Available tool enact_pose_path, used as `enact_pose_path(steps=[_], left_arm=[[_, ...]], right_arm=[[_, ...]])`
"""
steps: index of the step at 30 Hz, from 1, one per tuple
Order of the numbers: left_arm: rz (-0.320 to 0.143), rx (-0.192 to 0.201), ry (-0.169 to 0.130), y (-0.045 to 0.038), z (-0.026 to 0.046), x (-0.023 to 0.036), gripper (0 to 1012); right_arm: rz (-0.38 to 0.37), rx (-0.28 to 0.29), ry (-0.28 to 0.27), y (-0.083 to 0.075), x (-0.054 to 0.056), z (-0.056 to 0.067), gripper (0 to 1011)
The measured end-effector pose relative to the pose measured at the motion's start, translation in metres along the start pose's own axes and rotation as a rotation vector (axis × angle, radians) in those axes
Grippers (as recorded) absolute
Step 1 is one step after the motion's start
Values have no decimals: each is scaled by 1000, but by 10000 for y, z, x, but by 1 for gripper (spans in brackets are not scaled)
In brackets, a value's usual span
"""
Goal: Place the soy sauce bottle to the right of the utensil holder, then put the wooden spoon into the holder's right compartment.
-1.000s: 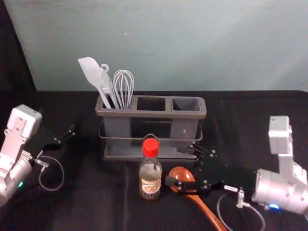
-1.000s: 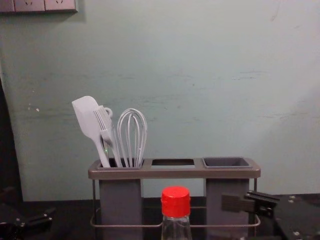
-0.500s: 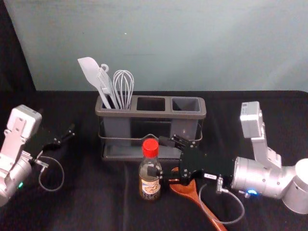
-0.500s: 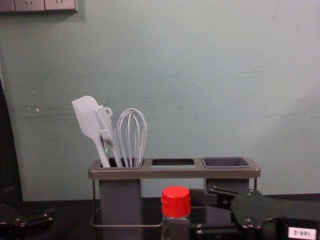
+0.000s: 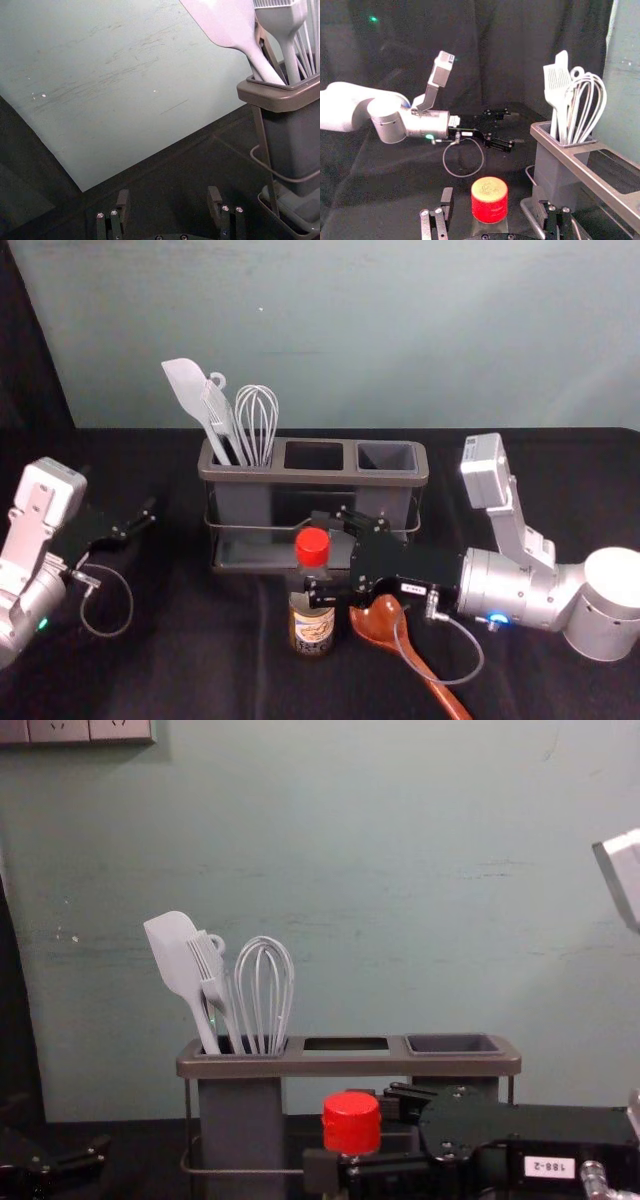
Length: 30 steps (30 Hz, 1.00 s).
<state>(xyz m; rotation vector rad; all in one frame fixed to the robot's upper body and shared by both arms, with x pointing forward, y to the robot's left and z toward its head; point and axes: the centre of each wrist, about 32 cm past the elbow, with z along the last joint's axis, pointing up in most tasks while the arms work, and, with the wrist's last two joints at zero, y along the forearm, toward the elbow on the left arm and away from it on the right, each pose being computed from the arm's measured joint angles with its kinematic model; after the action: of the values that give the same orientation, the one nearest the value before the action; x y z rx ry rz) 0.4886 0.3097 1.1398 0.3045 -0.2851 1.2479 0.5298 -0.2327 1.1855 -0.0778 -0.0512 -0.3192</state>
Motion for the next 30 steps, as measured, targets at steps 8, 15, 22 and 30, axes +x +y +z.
enact_pose_path(steps=[8, 15, 22, 30], left_arm=[[0, 0, 0, 0, 0, 0, 1011], [0, 0, 0, 0, 0, 0, 1012], [0, 0, 0, 0, 0, 0, 1011], [0, 0, 0, 0, 0, 0, 1011]], right_arm=[[-22, 1, -16, 54, 15, -2, 1000], [-43, 18, -18, 86, 19, -32, 1000], [-54, 38, -15, 107, 11, -76, 1002], [-54, 45, -17, 113, 7, -85, 1002]])
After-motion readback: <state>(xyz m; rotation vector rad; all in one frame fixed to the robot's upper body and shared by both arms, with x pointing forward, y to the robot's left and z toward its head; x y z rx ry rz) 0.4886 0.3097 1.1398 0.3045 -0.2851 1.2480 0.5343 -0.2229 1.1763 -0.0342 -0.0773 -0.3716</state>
